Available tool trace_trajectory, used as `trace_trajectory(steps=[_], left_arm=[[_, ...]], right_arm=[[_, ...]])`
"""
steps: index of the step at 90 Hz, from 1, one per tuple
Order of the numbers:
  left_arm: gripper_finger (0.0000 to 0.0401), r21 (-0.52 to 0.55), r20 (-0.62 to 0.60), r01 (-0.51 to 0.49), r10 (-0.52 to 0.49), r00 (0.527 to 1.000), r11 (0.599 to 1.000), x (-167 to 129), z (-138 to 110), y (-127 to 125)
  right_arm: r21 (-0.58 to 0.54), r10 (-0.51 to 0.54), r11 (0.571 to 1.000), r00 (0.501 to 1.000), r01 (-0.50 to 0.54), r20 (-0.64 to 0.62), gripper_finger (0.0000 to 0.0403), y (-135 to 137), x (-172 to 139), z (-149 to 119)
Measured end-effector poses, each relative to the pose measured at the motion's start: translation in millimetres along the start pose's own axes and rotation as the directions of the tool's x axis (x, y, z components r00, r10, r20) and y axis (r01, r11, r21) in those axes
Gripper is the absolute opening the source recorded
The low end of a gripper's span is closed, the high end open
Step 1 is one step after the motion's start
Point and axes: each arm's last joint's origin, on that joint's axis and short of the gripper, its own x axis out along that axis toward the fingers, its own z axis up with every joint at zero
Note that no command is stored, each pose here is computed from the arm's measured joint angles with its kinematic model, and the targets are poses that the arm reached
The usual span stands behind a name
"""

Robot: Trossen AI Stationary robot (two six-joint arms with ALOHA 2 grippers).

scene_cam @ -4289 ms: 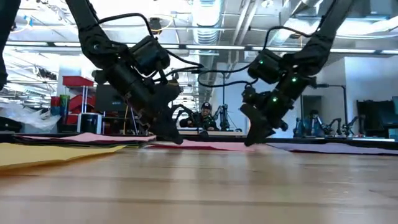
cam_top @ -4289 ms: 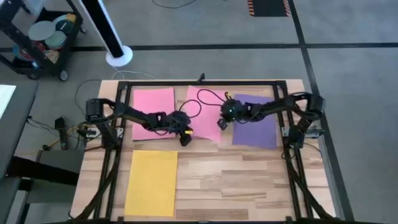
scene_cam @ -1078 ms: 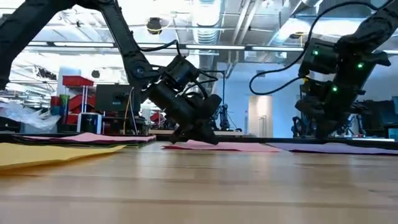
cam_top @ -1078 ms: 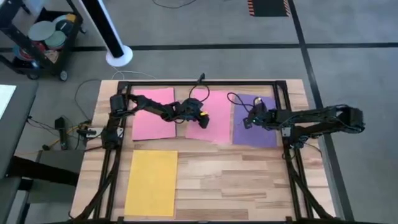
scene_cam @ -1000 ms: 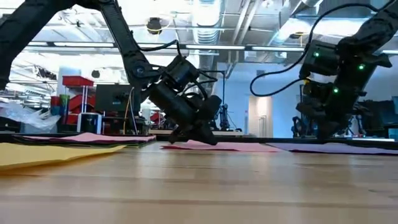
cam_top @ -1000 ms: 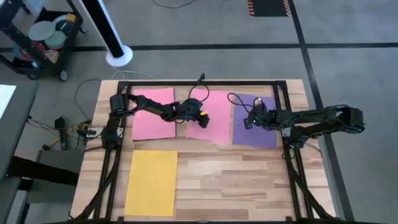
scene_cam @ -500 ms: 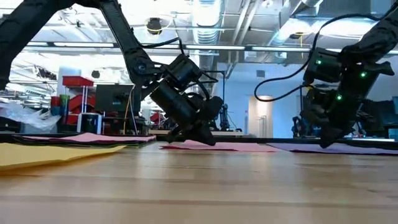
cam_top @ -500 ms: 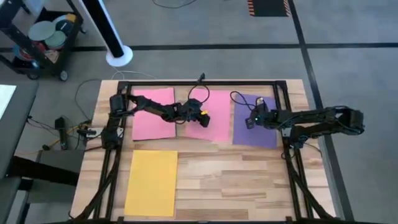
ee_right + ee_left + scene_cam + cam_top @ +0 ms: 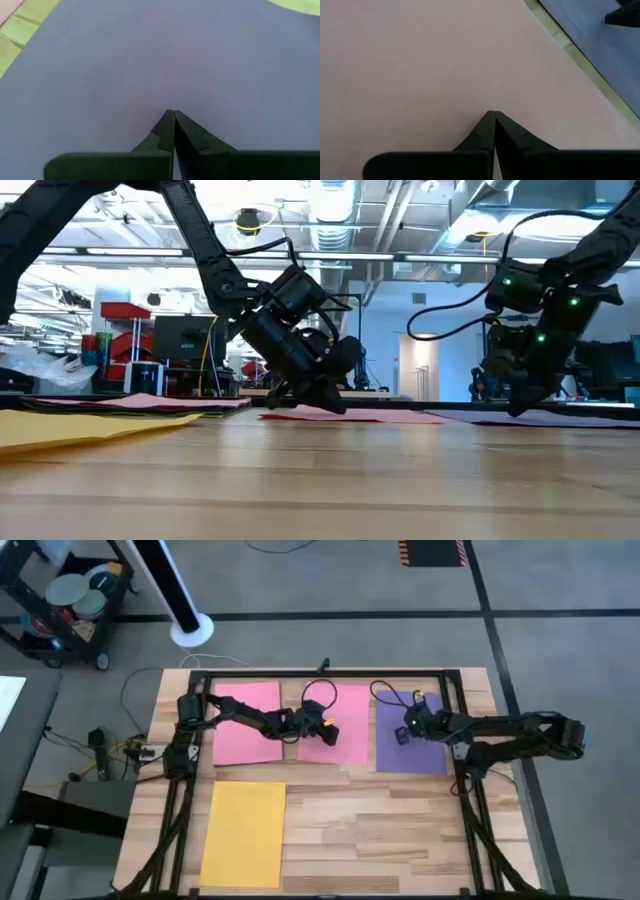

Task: Organize paper
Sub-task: Adjust the papers

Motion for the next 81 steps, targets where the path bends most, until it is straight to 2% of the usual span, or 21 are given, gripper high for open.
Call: trace_trajectory(steps=[22, 45, 63, 81], left_arm=[[0.0000, -0.037, 0.036, 0.018, -0.016, 0.999, 0.999, -6.6, -12.8, 11.7], [0.0000, -0.001, 0.031, 0.053, -0.053, 0.998, 0.999, -27.3, -5.3, -1.2], [0.0000, 0.141, 0.074, 0.081, -0.092, 0.993, 0.987, -65.9, 15.4, -22.9], [0.0000, 0.306, 0.114, 0.093, -0.133, 0.985, 0.948, -119.4, 25.2, -48.5]], right_arm=[[-0.007, -0.009, 1.000, 1.000, 0.009, 0.001, 0.0000, -3.1, 1.4, 2.1], [0.003, 0.007, 1.000, 1.000, -0.007, 0.031, 0.0000, -1.4, 1.4, 5.1], [-0.086, 0.056, 0.995, 0.996, -0.050, 0.067, 0.0000, 10.6, -6.3, 13.8], [-0.204, 0.145, 0.972, 0.980, -0.116, 0.136, 0.0000, 32.2, -23.6, 32.6]])
